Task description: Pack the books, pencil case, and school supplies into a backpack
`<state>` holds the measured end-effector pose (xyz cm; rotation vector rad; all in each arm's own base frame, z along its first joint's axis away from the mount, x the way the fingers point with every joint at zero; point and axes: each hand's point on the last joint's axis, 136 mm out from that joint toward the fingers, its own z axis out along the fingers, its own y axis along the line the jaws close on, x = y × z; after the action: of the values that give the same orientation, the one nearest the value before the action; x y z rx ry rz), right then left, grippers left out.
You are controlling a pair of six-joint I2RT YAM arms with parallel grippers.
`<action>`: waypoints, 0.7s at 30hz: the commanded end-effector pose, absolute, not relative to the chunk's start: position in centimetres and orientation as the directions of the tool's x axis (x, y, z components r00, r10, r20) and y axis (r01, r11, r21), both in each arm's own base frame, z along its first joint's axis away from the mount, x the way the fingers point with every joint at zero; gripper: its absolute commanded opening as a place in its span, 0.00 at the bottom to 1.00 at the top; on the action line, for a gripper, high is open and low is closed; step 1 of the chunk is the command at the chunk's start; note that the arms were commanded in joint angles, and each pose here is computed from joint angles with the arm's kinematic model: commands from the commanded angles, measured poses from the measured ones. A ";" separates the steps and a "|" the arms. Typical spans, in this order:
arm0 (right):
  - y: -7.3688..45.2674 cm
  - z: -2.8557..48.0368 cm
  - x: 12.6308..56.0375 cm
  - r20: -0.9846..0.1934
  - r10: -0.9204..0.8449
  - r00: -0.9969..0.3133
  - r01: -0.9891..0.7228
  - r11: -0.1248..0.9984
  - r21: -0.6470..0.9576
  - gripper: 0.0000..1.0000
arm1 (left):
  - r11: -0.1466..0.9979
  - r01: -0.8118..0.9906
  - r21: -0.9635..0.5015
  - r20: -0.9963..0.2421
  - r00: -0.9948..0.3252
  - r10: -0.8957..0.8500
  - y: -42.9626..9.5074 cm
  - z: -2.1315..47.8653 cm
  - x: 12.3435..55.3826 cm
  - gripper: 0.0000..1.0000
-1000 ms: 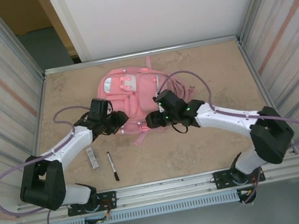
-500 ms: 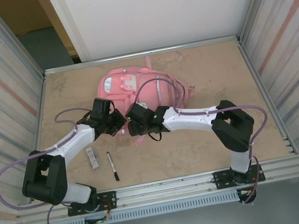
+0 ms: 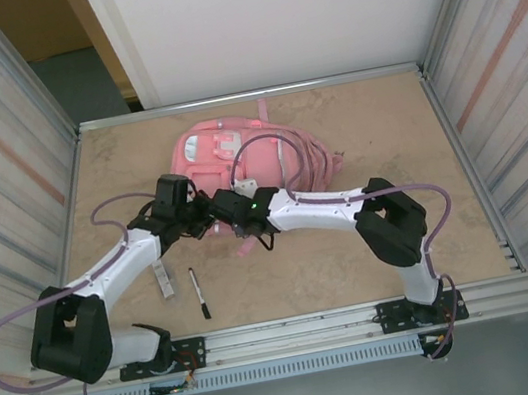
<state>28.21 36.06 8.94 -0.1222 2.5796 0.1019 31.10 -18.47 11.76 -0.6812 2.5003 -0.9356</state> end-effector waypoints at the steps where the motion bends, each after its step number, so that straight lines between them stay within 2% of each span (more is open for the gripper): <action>1: 34.8 10.0 28.5 -0.553 -0.072 -0.830 -0.056 0.997 -0.046 0.38 | 0.627 -0.231 -0.744 -0.198 -0.820 -0.537 -19.5 14.3 30.7 0.00; 4: 34.5 11.3 28.6 -0.558 -0.075 -0.826 -0.056 0.997 -0.051 0.35 | 0.632 -0.240 -0.737 -0.202 -0.814 -0.545 -19.1 14.1 30.5 0.00; 6: 34.3 11.6 28.5 -0.540 -0.057 -0.840 -0.053 0.998 -0.024 0.30 | 0.633 -0.239 -0.737 -0.202 -0.815 -0.543 -19.0 14.0 30.4 0.00; 8: 34.4 11.2 28.3 -0.491 -0.026 -0.871 -0.053 0.998 0.041 0.19 | 0.635 -0.244 -0.733 -0.200 -0.815 -0.544 -18.8 13.7 30.3 0.00; 14: 34.7 10.9 27.0 -0.334 0.009 -0.943 -0.061 0.978 0.201 0.04 | 0.642 -0.254 -0.723 -0.201 -0.812 -0.548 -18.2 13.1 30.1 0.00; 21: 34.2 11.3 25.3 -0.100 0.072 -0.992 0.020 0.894 0.447 0.00 | 0.668 -0.277 -0.691 -0.214 -0.804 -0.554 -16.7 11.7 30.1 0.00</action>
<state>27.20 34.80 10.33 0.0113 2.8477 0.4964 30.11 -17.81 11.52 -0.6770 2.4961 -0.9561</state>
